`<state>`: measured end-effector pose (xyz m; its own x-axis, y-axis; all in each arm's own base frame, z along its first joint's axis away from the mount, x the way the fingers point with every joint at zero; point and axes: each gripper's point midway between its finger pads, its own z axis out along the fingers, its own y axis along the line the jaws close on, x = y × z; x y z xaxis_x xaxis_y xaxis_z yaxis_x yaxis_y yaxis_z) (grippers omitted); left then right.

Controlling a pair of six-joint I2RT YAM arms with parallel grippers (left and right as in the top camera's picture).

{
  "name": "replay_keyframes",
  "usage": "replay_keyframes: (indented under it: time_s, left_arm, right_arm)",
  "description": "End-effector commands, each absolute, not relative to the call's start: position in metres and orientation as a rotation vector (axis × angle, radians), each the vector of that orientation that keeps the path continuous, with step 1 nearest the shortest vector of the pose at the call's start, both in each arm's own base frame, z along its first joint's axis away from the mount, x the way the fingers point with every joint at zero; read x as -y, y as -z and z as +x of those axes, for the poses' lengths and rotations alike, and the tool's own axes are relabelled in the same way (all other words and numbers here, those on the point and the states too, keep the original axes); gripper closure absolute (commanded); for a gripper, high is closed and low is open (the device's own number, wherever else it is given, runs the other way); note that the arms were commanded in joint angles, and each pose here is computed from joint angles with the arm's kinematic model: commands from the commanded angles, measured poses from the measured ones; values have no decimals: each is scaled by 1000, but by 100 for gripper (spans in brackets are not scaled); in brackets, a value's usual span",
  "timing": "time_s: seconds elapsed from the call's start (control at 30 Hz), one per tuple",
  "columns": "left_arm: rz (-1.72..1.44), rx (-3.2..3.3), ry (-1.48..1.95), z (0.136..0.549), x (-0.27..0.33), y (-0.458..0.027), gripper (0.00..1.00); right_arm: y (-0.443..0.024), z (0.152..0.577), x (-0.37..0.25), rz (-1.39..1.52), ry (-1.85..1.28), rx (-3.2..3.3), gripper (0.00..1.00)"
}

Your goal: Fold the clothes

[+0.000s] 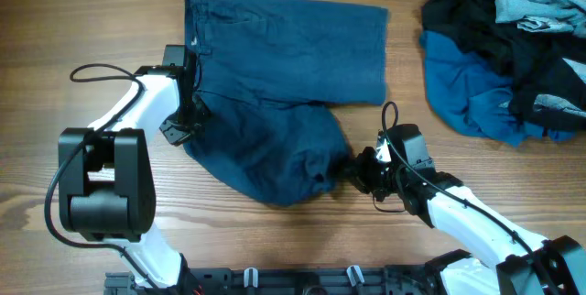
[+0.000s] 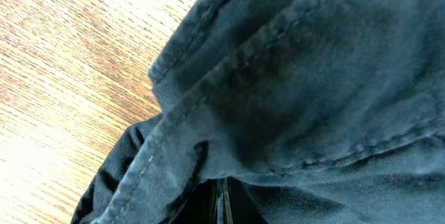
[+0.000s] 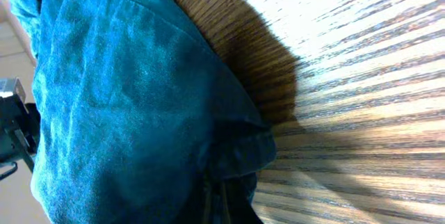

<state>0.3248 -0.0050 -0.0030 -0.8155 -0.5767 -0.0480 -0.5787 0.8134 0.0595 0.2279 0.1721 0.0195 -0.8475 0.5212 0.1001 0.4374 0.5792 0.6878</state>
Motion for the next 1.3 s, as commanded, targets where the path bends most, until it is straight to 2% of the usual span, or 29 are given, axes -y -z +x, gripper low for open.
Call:
replay_keyframes:
  time_s: [0.0, 0.13, 0.27, 0.43, 0.53, 0.67, 0.77, 0.8, 0.83, 0.87, 1.07, 1.27]
  left_arm:
    - [-974, -2968, -60, 326, 10, 10, 95]
    - [-974, -2968, -60, 326, 10, 10, 95]
    - [-974, -2967, -60, 326, 10, 10, 96]
    - [-973, -2967, -65, 326, 9, 10, 96]
    - [-974, -2967, -65, 326, 9, 10, 96]
    - [-973, -2967, -65, 326, 9, 10, 96]
    - [-974, -2967, -65, 326, 9, 10, 96]
    - [-974, -2967, -65, 326, 9, 10, 96]
    - [-973, -2966, -64, 326, 9, 10, 96]
    - [-973, -2964, -63, 327, 9, 10, 96]
    - [-971, -2960, -61, 328, 9, 10, 96]
    - [-969, -2954, -57, 330, 9, 10, 96]
  right_arm:
    - [-16, 229, -170, 820, -1096, -2689, 96]
    - [-14, 225, -170, 812, -1091, -2709, 96]
    - [-21, 234, -167, 666, -1074, -2683, 96]
    - [-73, 275, -146, 466, -990, -2638, 96]
    - [-122, 302, -126, 358, -845, -2623, 96]
    - [-155, 311, -118, 309, -767, -2613, 96]
    - [-153, 296, -117, 333, -769, -2685, 96]
    - [-143, 283, -115, 423, -765, -2756, 88]
    - [-132, 271, -114, 512, -762, -2814, 60]
    - [-124, 262, -117, 556, -791, -2846, 48]
    - [-72, 219, -151, 622, -1089, -2919, 43]
    - [-47, 202, -190, 599, -1230, -2880, 36]
